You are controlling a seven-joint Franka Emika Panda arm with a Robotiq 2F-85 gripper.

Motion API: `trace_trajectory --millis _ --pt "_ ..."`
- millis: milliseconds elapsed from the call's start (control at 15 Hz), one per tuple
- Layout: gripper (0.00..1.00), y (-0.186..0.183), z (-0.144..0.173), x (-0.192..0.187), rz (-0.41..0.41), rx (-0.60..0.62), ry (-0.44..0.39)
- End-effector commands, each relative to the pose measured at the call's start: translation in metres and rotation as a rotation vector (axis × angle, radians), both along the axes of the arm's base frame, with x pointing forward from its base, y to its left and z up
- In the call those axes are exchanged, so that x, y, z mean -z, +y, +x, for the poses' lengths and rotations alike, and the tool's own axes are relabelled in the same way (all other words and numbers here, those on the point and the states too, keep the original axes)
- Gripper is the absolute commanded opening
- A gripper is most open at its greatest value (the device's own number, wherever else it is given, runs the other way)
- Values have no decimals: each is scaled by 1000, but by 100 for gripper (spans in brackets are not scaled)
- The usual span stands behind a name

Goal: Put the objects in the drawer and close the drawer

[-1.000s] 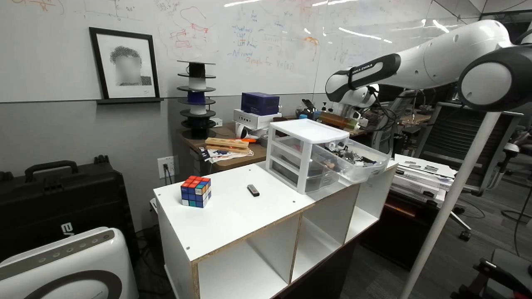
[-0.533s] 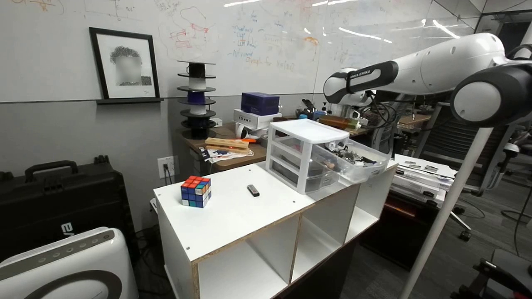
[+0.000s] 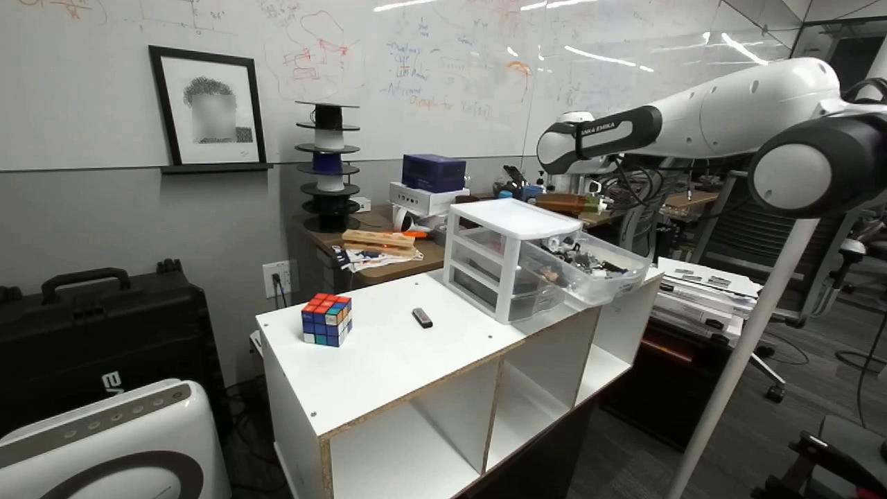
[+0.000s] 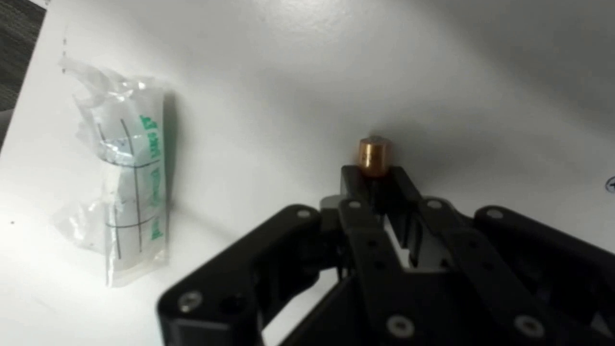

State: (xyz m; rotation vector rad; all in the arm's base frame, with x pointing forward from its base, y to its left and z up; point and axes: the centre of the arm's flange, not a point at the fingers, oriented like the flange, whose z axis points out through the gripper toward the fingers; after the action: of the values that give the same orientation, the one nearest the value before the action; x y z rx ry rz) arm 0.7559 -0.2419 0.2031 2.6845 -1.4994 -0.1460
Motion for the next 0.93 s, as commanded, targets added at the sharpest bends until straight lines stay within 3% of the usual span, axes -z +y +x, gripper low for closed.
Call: trace_trajectory --millis 0,467,867 --pt "4 -9 16 -18 -74 -15 10" --pt "4 17 -37 -112 -195 -94 -46" --pt "4 43 -53 -191 -202 -185 -96"
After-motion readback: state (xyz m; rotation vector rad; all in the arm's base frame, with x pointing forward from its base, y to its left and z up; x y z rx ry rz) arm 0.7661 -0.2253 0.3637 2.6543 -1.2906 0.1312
